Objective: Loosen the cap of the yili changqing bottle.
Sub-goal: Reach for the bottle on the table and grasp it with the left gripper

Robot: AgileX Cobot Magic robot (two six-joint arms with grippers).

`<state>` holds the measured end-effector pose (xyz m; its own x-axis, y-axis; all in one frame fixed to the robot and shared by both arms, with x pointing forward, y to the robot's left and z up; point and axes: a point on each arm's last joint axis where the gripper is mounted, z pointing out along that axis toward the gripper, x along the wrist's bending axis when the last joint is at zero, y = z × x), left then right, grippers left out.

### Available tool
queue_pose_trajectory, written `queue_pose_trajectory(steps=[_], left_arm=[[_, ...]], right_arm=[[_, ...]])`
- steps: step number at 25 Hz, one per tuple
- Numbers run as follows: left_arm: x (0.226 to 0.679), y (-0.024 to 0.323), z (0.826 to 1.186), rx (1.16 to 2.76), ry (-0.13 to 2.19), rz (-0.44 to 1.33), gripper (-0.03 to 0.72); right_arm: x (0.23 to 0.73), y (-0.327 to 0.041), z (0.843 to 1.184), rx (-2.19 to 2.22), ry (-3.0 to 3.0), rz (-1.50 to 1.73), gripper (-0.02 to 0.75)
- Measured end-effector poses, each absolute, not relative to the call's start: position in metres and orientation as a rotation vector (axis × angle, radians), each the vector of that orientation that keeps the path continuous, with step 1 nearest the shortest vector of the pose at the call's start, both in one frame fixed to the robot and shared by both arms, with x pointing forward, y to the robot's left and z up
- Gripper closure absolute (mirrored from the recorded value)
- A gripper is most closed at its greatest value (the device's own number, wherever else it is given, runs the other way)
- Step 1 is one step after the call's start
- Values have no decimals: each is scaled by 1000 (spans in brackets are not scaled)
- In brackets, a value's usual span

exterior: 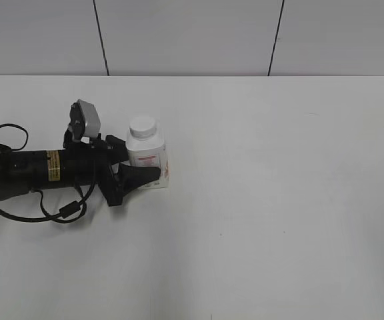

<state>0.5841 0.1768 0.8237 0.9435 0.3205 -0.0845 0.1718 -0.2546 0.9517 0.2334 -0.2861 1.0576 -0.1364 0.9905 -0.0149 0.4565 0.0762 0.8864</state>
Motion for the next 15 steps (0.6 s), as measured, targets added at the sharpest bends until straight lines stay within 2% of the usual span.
queue_pose_trajectory(steps=[5,15], left_arm=[[577,175,823,1863,265,89,251],[568,163,823,1871,180,32,251]], right_arm=[[253,-287,1076,1490,1722,969,160],[327,-286,1108,1642,2021,763,160]])
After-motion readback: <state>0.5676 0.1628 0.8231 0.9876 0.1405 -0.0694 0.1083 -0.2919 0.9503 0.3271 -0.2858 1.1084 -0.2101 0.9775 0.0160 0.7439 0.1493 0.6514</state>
